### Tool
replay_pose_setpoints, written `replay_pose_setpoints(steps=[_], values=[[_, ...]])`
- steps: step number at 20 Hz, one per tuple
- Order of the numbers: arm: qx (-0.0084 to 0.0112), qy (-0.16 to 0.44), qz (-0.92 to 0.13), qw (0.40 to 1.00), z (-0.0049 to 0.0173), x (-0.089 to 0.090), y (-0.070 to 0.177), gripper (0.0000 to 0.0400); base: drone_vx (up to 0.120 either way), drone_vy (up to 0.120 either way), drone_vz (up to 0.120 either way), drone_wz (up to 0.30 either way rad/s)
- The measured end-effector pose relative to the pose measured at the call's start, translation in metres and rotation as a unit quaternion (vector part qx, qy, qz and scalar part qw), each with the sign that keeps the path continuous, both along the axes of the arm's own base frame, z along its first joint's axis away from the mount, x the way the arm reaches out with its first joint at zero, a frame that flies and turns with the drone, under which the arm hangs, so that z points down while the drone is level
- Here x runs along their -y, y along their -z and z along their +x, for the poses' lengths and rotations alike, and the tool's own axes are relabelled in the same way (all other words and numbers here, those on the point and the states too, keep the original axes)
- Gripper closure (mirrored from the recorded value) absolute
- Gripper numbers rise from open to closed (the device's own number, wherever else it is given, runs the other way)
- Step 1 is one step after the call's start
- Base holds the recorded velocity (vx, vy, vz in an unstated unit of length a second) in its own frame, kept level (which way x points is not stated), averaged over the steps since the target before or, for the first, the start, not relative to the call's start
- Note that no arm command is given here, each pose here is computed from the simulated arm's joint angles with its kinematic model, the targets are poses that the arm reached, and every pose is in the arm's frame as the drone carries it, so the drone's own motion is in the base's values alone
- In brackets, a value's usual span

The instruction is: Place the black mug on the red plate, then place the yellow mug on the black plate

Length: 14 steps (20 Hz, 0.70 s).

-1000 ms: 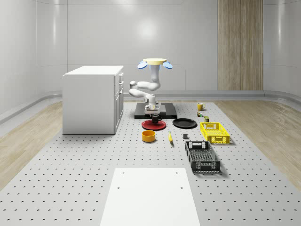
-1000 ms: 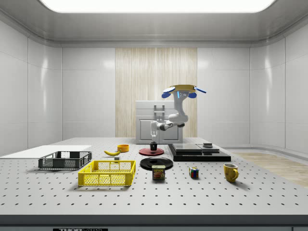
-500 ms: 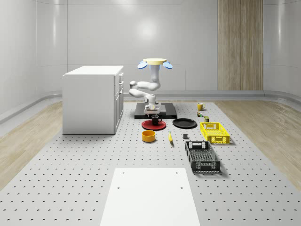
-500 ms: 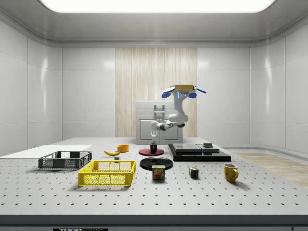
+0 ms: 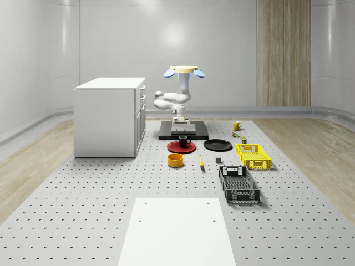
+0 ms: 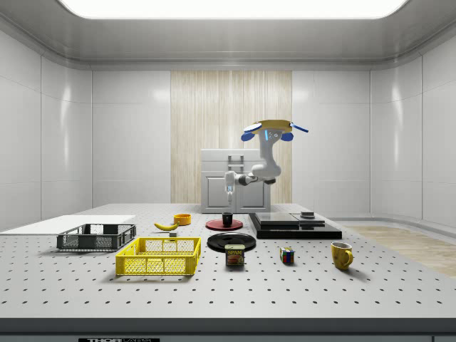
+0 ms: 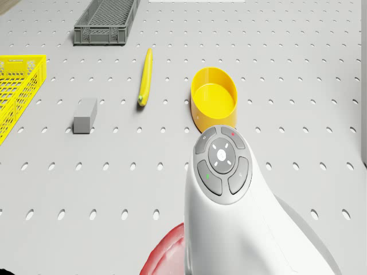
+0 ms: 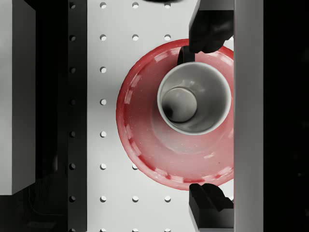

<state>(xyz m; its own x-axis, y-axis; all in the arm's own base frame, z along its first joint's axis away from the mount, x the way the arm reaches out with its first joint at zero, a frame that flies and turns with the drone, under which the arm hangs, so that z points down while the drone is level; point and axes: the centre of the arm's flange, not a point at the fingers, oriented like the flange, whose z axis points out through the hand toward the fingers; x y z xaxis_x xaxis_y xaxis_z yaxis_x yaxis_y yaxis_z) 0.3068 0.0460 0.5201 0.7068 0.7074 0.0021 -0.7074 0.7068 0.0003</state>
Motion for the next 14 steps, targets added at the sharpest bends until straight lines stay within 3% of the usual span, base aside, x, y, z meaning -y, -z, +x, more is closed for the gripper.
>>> replay_pose_setpoints(steps=[14], values=[[0.0000, 0.000, 0.000, 1.000, 0.0000, 0.0000, 0.0053, 0.0000, -0.120, 0.120, 0.000, 0.000]])
